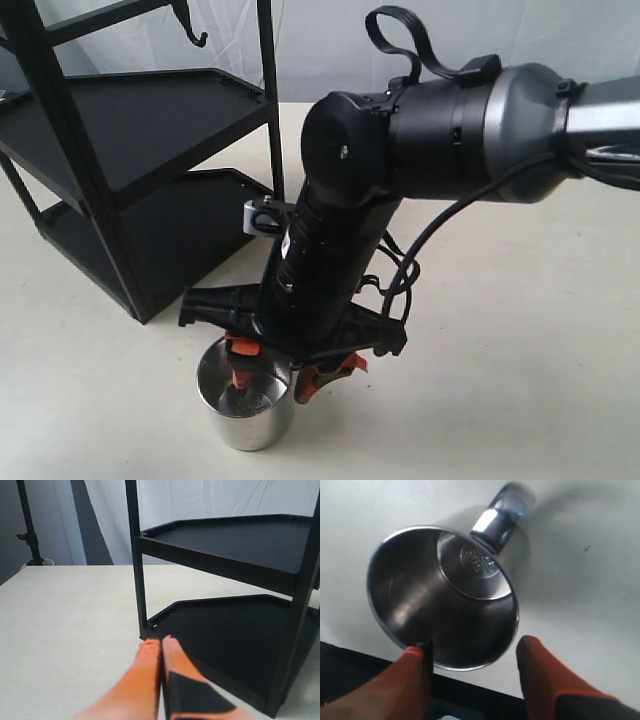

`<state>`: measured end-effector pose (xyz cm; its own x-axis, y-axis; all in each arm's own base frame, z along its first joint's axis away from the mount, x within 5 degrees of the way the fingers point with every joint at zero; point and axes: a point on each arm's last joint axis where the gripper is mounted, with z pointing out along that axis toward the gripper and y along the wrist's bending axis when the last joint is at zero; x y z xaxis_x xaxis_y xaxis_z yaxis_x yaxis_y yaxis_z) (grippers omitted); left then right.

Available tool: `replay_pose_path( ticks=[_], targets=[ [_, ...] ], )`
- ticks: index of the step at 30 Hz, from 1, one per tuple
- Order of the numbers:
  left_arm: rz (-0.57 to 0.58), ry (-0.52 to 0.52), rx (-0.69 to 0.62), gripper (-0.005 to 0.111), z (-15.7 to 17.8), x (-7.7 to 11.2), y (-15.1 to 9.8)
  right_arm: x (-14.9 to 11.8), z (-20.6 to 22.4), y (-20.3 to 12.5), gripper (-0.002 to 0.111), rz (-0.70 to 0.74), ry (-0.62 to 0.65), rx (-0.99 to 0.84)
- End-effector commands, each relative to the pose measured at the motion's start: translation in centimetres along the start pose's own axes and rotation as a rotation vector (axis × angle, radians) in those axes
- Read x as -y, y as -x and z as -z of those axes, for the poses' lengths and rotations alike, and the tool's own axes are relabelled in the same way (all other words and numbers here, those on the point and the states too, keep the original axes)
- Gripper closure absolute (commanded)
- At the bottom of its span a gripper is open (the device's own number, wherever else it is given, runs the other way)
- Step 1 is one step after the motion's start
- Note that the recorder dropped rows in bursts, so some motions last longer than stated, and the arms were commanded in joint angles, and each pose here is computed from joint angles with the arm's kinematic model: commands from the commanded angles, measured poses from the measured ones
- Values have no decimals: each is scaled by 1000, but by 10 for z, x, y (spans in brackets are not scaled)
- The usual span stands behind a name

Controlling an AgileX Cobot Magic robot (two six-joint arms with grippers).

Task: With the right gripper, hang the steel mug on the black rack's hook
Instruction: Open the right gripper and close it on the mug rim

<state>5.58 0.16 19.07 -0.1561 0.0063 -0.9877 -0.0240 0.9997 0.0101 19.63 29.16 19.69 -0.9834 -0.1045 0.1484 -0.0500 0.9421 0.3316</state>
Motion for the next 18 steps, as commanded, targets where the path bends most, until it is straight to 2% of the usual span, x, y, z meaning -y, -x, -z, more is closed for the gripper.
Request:
replay_pose_path(
  ticks=[1, 13, 17, 18],
  targets=[
    [-1, -1, 13, 105, 1, 0, 1, 2, -5, -1, 57, 9, -26, -9],
    [-1, -1, 13, 105, 1, 0, 1, 9, -11, 3, 58, -53, -75, 38],
    [-1, -1, 13, 105, 1, 0, 1, 14, -18, 3, 74, -70, -64, 53],
    [-1, -1, 13, 105, 1, 0, 1, 14, -19, 4, 83, -70, -55, 67]
  ],
)
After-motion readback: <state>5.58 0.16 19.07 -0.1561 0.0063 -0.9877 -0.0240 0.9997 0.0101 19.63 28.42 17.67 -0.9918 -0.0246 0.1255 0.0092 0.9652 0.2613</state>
